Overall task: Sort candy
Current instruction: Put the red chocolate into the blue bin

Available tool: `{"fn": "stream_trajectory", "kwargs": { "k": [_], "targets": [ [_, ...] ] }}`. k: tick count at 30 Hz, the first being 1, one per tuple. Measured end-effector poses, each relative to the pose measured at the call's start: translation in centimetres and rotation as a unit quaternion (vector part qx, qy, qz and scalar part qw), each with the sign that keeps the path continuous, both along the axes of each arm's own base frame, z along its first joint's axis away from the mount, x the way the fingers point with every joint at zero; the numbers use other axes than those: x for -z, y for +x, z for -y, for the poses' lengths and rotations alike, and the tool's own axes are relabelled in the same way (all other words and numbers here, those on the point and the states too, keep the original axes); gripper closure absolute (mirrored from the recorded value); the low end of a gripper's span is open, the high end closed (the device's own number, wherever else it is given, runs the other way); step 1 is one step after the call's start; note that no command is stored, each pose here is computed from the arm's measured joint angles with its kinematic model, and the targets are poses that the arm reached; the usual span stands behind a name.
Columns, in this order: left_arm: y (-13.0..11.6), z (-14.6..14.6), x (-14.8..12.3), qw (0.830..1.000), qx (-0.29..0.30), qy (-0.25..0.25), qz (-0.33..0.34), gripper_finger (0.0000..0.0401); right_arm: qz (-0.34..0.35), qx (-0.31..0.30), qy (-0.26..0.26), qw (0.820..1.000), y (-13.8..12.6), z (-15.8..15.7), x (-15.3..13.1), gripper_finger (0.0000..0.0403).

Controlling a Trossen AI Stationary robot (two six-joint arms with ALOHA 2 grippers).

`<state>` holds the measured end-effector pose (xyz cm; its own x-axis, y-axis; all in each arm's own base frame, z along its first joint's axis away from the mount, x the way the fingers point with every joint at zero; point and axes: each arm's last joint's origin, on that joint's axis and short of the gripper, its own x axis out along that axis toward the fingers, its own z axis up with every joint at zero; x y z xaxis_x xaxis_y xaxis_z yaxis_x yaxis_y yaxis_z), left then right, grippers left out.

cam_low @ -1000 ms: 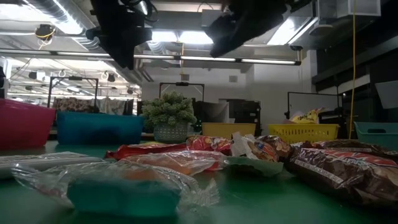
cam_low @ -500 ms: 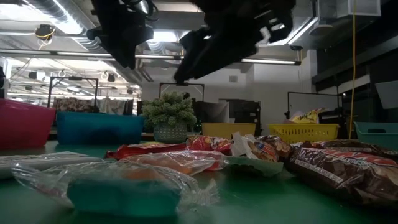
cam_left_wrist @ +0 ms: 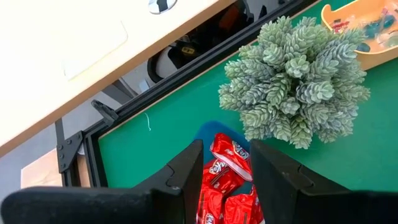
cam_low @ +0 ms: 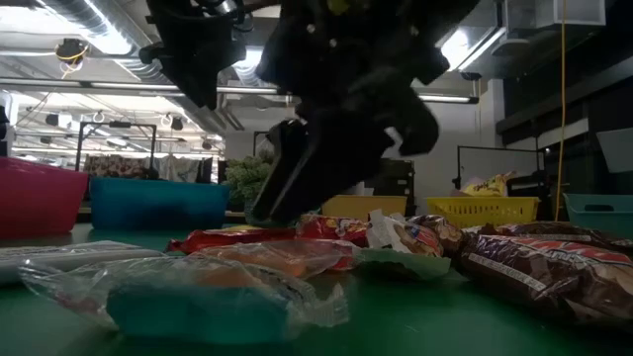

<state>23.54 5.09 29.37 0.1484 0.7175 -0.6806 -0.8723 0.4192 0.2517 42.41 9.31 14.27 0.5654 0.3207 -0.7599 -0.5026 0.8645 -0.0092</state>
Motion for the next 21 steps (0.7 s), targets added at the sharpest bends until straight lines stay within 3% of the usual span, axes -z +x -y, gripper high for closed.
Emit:
{"fn": "stream_trajectory", "kwargs": {
  "k": [12,21],
  "targets": [
    [0.0,0.0,0.0,1.0,0.0,0.0,0.0,0.0283,-0.025,0.002,-0.006,1.0,0.0,0.0,1.4,0.0206],
    [0.0,0.0,0.0,1.0,0.0,0.0,0.0,0.0283,-0.027,0.003,-0.008,1.0,-0.1,0.0,1.5,0.0274]
  ]
}}
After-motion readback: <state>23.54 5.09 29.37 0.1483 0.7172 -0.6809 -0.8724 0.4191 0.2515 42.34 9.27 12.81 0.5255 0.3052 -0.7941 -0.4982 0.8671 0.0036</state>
